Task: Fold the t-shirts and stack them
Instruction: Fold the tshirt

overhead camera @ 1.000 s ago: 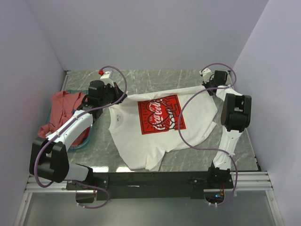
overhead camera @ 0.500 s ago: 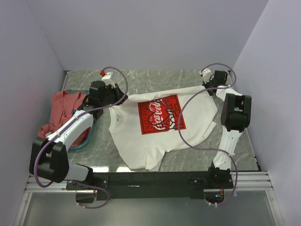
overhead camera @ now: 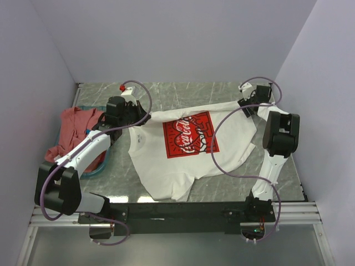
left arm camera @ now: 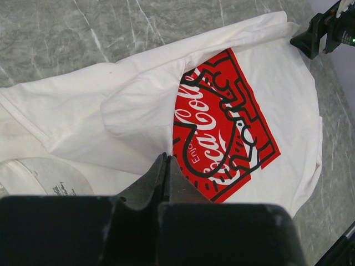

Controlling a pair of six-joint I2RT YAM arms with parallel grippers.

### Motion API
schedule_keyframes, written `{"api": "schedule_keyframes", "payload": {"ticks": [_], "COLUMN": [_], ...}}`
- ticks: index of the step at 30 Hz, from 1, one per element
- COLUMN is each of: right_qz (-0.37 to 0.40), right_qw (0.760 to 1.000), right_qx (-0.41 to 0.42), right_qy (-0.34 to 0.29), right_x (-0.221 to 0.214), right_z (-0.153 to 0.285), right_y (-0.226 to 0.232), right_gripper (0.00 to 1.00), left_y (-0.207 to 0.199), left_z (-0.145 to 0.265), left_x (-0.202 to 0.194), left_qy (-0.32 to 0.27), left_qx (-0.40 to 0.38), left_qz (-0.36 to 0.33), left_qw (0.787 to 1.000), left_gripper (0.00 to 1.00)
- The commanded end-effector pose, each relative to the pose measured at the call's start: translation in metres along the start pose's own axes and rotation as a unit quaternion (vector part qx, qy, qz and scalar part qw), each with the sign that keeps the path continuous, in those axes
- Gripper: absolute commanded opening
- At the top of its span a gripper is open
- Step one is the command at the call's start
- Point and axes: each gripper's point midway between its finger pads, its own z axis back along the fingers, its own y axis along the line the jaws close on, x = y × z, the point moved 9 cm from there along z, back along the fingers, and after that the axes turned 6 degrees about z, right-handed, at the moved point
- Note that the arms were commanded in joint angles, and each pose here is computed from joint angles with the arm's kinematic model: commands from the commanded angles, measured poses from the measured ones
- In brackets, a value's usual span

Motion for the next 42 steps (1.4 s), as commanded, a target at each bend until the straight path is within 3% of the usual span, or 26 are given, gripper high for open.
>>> {"api": "schedule_keyframes", "payload": {"ticks": [1, 8, 20, 42], "right_qz": [-0.021, -0.031, -0.163, -0.17], "right_qw": [0.999, 0.997, 0.971, 0.968], "right_qx": [-0.026, 0.037, 0.141, 0.161], "right_qy": [-0.035, -0.068, -0.106, -0.089], "right_x": [0.01, 0.012, 0.032, 0.021], "right_z": [0.03, 0.056, 0.059, 0.056], "right_y": [-0.027, -0.026, -0.017, -0.005], "right_gripper": [0.73, 0.76, 0.71, 0.71], "left_y": [-0.007, -0.009, -0.01, -0.022], "left_z": [0.004, 0.007, 0.008, 0.012], "left_x": [0.003, 0.001, -0.006, -0.029], "left_qy": [-0.006, 0.002, 0.014, 0.049], "left_qx": [-0.021, -0.033, -0.038, -0.037], "left_qz": [-0.015, -0.027, -0.035, -0.026], "left_qw": [1.0, 0.999, 0.999, 0.998], "left_gripper": [0.0, 0.0, 0.0, 0.0]}}
